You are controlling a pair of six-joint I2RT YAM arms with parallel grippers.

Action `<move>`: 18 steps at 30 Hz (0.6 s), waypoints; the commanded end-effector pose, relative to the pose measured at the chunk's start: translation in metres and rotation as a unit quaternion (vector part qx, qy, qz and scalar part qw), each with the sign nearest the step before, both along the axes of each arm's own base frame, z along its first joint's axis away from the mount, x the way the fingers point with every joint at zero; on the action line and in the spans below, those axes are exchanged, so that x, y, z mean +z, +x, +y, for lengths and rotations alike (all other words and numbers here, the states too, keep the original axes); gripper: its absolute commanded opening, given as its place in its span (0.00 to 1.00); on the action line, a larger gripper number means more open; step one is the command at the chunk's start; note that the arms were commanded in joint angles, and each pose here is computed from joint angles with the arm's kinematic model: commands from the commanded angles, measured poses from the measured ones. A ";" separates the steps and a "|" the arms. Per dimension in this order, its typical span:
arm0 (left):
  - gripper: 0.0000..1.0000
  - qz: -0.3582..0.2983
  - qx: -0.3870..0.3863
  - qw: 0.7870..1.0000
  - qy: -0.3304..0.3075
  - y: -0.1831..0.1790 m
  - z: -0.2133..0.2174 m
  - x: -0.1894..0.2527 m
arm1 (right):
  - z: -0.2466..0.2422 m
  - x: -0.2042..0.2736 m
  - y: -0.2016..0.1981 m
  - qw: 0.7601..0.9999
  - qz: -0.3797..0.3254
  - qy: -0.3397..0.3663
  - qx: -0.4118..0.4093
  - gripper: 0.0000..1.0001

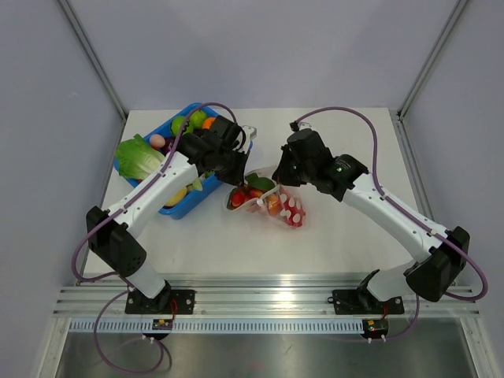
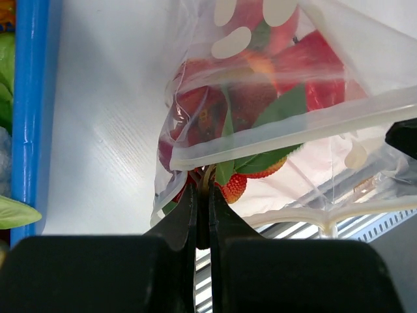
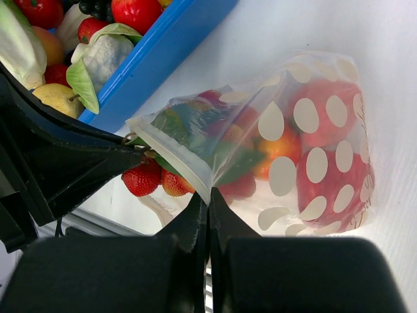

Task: Place the food in the zip-top bag and seal the zipper
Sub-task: Place the fake fruit in the zipper food storage bag.

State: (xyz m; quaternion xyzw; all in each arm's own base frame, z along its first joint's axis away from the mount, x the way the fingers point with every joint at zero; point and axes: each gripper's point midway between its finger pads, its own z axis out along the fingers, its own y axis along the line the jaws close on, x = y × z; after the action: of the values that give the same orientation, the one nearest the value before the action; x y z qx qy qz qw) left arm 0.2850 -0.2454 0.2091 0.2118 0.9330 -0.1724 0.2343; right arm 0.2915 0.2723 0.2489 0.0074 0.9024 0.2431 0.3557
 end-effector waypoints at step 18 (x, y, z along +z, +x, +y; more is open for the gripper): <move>0.00 0.012 -0.078 0.988 -0.131 -0.012 -0.082 0.026 | 0.022 0.039 -0.004 0.997 -0.024 0.070 0.038 0.00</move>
State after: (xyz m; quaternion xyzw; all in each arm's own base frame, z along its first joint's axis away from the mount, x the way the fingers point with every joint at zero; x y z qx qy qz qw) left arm 0.2651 -0.3008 0.2043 0.2441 0.9153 -0.2510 0.1993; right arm 0.2825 0.2816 0.2499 -0.0079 0.9030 0.2690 0.3348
